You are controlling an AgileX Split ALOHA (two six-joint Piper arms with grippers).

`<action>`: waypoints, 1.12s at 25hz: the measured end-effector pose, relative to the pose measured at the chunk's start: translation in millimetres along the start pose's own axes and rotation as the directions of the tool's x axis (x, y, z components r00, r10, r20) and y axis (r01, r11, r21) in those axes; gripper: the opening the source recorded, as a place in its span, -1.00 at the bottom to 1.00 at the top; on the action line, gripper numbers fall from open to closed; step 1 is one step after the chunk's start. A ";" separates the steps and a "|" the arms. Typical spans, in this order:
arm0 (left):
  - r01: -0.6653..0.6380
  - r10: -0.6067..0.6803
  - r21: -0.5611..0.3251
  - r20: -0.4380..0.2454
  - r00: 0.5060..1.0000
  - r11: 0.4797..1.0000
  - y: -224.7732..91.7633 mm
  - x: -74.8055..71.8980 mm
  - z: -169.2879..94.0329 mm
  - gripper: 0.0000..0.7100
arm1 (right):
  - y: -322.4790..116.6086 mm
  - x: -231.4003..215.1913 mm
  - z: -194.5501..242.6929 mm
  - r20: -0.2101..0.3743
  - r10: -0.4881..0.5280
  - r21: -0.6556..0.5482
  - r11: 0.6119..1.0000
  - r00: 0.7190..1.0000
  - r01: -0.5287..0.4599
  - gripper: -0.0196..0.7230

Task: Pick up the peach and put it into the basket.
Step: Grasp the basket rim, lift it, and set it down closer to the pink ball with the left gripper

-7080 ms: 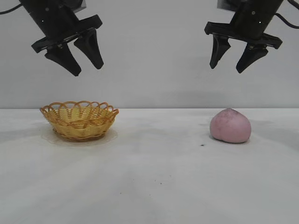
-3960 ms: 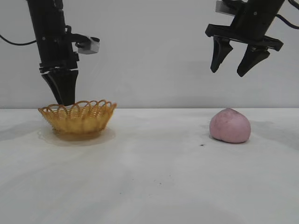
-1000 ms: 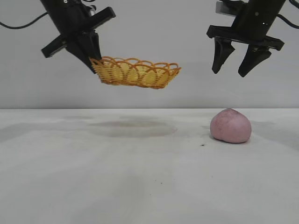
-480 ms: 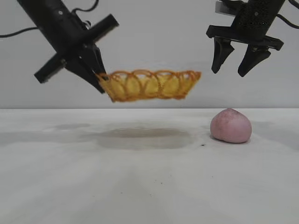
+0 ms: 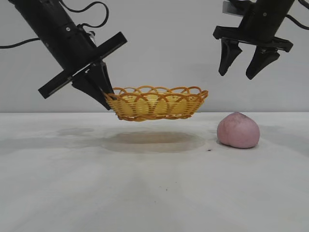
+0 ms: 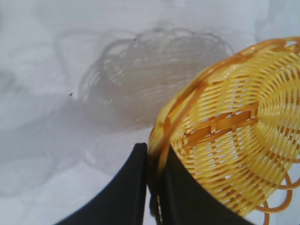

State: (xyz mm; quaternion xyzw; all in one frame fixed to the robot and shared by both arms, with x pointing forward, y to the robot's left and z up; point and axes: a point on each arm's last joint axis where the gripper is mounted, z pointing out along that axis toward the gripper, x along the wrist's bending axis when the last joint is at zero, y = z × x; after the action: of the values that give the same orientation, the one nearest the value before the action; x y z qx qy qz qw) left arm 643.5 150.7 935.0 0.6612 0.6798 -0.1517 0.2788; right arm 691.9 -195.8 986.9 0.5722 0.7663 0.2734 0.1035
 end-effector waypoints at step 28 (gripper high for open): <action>0.047 -0.057 0.170 0.058 0.997 0.984 -14.6 1.0 11.6 0.38 | 0.1 0.3 0.0 -0.004 0.005 -0.001 1.000 1.000 -0.005 0.27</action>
State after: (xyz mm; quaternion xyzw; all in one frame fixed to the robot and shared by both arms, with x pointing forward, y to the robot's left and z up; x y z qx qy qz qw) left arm 631.2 143.7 922.8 0.6593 0.6724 -0.2366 0.2392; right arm 691.8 -195.4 987.0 0.5734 0.7650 0.2751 0.1018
